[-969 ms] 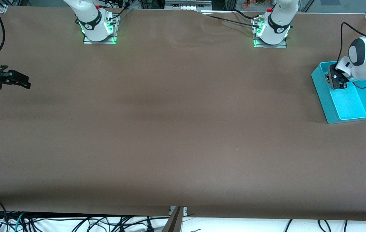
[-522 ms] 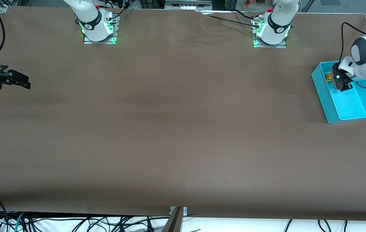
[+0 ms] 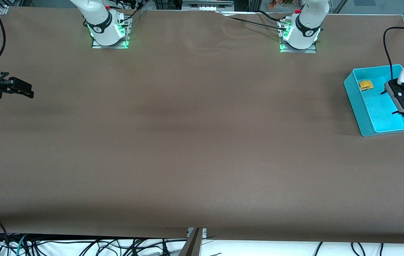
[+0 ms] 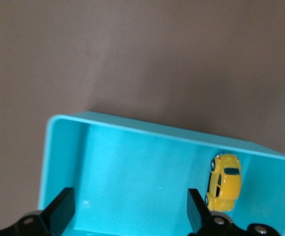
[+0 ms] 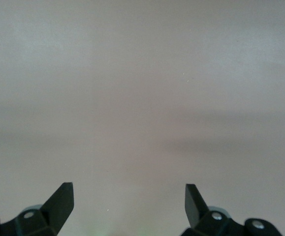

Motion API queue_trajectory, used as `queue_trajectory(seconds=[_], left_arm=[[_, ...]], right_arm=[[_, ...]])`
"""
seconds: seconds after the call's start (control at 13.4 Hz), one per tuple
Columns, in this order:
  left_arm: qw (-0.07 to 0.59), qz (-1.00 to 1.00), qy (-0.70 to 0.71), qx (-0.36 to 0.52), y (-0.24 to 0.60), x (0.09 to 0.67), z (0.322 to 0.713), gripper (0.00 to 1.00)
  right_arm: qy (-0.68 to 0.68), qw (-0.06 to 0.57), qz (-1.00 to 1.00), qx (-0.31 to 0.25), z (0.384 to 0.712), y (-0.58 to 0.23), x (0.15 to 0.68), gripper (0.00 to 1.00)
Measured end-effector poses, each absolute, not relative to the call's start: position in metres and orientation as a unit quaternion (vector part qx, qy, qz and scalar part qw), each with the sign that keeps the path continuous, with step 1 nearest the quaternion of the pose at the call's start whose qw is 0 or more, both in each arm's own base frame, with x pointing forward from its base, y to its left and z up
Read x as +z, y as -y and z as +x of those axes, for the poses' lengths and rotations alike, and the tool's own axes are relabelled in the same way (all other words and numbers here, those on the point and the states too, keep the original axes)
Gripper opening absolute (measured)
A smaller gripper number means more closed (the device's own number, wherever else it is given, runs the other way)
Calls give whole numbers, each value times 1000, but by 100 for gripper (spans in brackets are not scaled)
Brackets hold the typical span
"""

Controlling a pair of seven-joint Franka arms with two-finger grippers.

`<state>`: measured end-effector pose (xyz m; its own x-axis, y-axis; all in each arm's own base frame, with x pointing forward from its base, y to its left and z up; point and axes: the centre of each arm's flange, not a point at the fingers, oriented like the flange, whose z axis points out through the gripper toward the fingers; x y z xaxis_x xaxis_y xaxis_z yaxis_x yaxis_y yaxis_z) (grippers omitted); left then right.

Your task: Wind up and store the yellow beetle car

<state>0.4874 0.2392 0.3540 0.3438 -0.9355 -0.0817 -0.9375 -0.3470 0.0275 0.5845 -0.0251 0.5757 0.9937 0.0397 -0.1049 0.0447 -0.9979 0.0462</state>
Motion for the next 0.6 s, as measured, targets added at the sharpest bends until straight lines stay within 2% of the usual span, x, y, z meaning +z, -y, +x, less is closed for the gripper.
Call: queue_trajectory(seconds=[0.22,0.6], left_arm=[[4,-846,-532,31,-205,394,512,100],[3,-945,-322,55,-124,469,537,100]], right_arm=[[-21,24,998,-52,584,25,576,100],[-21,24,998,-52,584,25,576,100]])
